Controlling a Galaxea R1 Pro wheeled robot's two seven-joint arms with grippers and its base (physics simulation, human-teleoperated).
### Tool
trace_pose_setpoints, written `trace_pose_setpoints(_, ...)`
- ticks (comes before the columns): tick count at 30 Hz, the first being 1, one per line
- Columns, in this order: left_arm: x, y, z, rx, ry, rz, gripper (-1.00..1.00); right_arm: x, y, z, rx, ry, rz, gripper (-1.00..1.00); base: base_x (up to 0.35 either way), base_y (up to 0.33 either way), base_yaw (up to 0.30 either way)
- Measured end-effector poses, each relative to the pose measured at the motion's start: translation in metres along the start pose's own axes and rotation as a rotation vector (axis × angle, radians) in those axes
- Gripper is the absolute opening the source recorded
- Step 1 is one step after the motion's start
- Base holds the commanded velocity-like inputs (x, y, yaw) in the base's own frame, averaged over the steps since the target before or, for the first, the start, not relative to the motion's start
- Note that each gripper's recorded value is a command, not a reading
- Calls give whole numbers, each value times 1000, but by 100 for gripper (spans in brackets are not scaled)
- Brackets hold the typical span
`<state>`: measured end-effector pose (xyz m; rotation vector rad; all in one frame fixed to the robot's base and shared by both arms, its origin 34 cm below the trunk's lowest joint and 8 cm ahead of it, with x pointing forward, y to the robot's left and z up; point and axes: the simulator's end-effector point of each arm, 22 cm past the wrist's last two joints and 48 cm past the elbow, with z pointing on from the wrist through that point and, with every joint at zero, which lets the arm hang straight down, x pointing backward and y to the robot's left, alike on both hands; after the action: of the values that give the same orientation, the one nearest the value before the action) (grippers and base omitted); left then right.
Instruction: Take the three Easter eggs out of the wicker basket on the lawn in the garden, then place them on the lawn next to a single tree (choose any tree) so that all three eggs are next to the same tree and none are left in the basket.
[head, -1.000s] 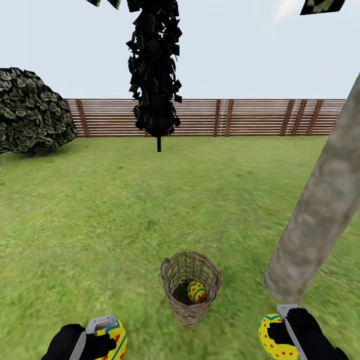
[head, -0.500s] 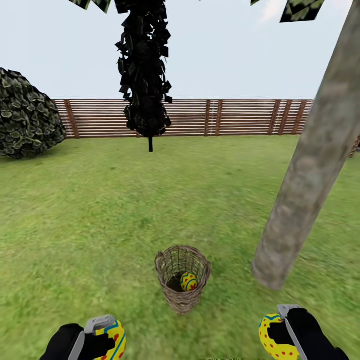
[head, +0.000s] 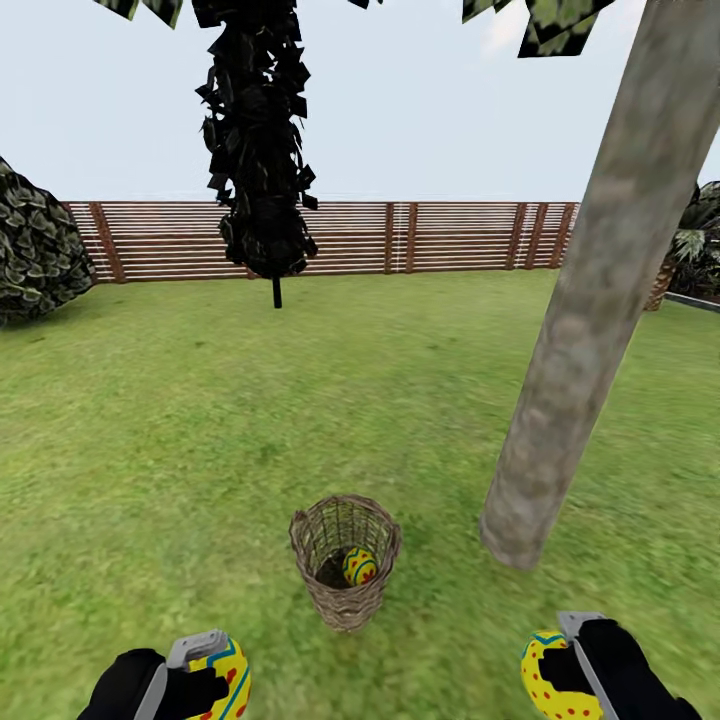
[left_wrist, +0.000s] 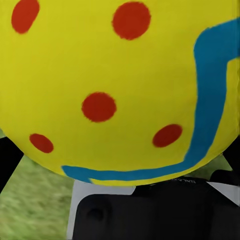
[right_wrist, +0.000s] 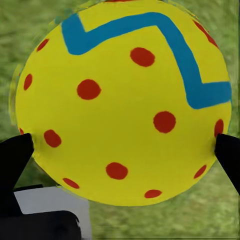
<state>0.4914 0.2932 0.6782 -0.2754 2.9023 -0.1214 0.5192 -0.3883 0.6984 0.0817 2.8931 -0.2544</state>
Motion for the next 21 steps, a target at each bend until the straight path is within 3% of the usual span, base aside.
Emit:
trace_pose_setpoints(6, 1, 28, 4, -59, -6, 10, -100, 7, -22, 5, 33, 16, -2, -100, 20, -124, 0)
trace_pose_setpoints(10, 4, 28, 8, -59, -6, 8, -100, 12, -36, 7, 52, 29, -2, -100, 66, -317, 0)
trace_pose_setpoints(17, 12, 31, 17, -62, -8, 2, -100, 14, -35, 7, 52, 39, -3, -100, -6, -332, 0)
trace_pose_setpoints(21, 13, 22, 18, -48, -6, 3, -100, 15, -36, 7, 55, 43, -2, -100, -115, -313, 0)
